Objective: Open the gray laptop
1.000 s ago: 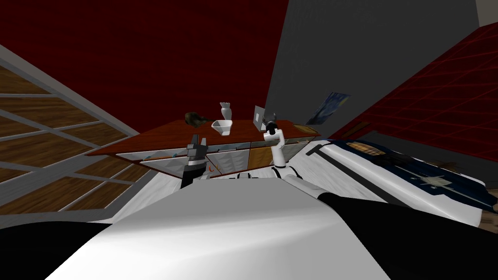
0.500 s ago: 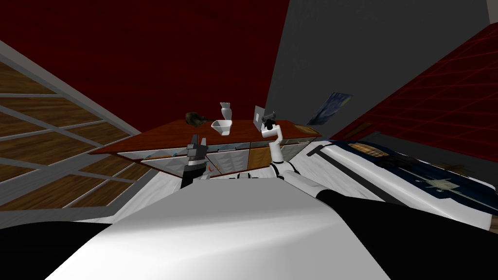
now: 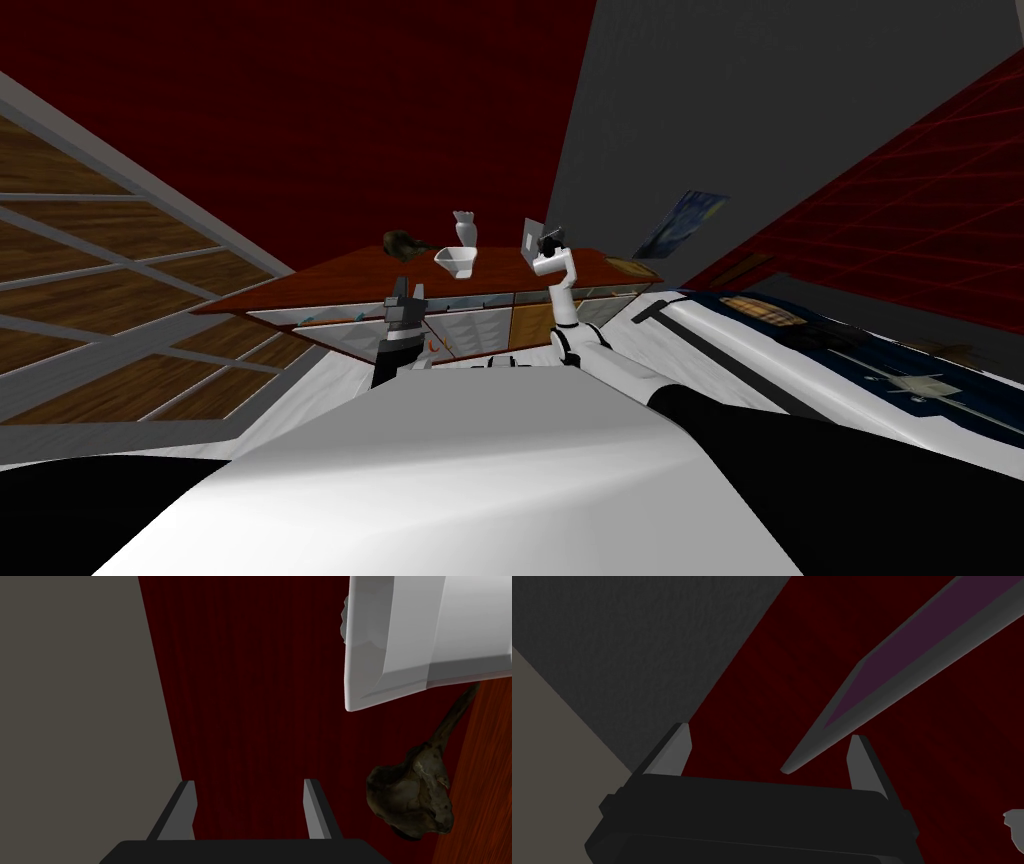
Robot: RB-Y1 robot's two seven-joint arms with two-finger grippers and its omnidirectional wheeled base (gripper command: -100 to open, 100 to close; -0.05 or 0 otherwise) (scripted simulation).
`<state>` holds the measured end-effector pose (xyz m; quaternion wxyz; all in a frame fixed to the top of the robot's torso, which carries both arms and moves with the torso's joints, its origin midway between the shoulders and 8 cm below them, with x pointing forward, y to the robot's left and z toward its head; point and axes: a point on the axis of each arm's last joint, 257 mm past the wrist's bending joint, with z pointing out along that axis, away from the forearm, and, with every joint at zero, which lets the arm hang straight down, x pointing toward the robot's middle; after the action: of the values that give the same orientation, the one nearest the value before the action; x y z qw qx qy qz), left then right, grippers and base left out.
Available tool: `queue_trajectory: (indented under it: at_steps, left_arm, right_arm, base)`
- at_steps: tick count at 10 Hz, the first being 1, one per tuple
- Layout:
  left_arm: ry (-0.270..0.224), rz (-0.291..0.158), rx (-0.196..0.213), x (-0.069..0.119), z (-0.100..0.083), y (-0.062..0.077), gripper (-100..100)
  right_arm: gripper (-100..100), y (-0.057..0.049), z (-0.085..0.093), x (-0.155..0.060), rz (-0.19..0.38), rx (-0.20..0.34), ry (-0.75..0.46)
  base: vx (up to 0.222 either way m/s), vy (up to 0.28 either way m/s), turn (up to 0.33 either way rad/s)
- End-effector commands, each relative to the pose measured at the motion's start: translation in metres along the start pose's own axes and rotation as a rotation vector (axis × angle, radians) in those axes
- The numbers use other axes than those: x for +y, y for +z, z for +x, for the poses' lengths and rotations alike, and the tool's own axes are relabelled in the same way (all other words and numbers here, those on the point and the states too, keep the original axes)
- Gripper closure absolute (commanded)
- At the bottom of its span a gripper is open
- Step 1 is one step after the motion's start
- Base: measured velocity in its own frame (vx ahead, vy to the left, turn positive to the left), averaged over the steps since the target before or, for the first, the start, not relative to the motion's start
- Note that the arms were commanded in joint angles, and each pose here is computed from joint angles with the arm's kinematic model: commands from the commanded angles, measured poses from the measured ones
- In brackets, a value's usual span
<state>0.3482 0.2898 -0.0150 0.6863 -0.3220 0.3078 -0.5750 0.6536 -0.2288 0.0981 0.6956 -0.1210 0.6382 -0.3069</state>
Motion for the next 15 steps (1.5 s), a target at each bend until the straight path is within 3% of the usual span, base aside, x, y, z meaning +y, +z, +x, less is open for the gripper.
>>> queue_trajectory:
  at_steps: [1, 5, 9, 12, 13, 15]
  left_arm:
    - [0.000, 0.000, 0.000, 0.000, 0.000, 0.000, 0]
    - [0.000, 0.000, 0.000, 0.000, 0.000, 0.000, 0]
    - [0.000, 0.000, 0.000, 0.000, 0.000, 0.000, 0]
    - [0.000, 0.000, 0.000, 0.000, 0.000, 0.000, 0]
    - [0.000, 0.000, 0.000, 0.000, 0.000, 0.000, 0]
    - [0.000, 0.000, 0.000, 0.000, 0.000, 0.000, 0]
  right_arm:
    - [-100, 0.004, -0.003, 0.005, -0.003, 0.054, -0.073]
    - [-100, 0.005, -0.013, 0.016, -0.021, 0.113, -0.158]
    - [-100, -0.001, -0.027, 0.041, -0.065, 0.149, -0.206]
    - [-100, 0.000, -0.028, 0.035, -0.056, 0.146, -0.201]
    - [100, 0.000, -0.028, 0.035, -0.055, 0.147, -0.202]
    - [100, 0.002, -0.025, 0.037, -0.080, 0.174, -0.090]
  base:
    - [0.000, -0.022, 0.016]
    - [0.002, -0.020, 0.020]
    - [0.003, -0.015, 0.019]
    - [0.058, -0.017, 0.014]
    - [0.007, -0.001, 0.012]
    - [0.004, -0.062, -0.040]
